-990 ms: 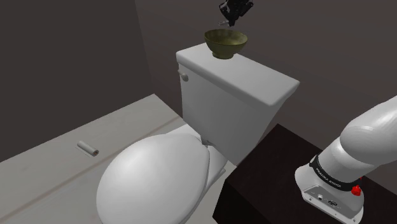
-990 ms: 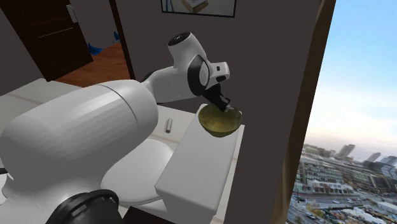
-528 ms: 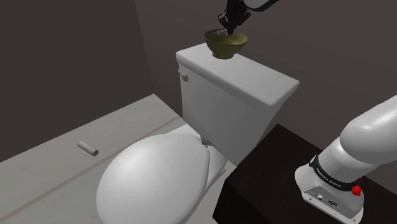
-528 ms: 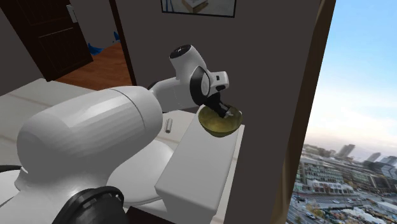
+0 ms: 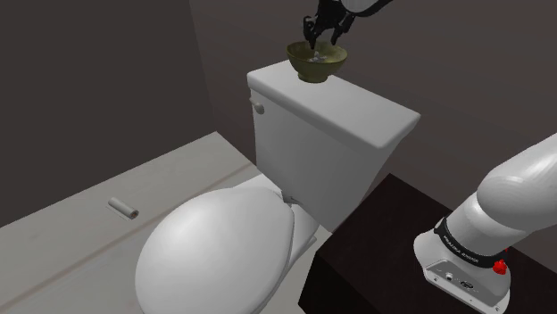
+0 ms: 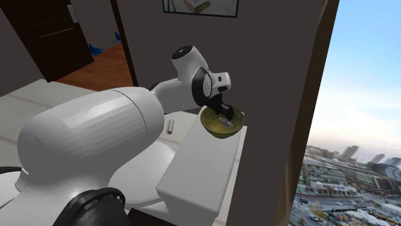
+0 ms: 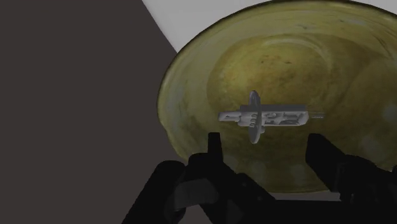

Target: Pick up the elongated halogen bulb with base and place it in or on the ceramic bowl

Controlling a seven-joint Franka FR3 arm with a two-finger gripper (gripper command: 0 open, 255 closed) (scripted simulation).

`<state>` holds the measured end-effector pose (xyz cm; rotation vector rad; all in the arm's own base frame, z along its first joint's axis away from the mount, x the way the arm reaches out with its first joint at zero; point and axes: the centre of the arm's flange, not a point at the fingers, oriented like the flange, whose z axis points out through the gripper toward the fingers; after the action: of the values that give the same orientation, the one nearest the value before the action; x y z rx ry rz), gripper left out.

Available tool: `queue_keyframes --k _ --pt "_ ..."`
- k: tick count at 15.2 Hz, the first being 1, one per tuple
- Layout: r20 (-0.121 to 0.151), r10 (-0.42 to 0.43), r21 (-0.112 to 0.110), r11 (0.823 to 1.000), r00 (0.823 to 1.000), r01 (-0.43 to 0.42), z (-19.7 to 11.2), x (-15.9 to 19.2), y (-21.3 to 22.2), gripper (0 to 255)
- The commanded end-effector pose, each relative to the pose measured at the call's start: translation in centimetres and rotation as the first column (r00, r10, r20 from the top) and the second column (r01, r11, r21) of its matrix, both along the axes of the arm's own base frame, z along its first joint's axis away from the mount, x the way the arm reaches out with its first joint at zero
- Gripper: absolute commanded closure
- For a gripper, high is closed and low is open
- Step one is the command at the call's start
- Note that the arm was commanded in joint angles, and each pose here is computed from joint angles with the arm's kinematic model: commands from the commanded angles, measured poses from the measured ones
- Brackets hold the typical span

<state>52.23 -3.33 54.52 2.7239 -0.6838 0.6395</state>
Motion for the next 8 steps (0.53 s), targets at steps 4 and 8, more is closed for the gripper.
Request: queue_keyframes --k 4,8 --pt "0.000 0.000 0.000 1.000 1.000 0.000 0.0 0.0 0.0 0" --pt "0.000 0.000 0.000 1.000 1.000 0.000 4.3 -1.8 1.7 0"
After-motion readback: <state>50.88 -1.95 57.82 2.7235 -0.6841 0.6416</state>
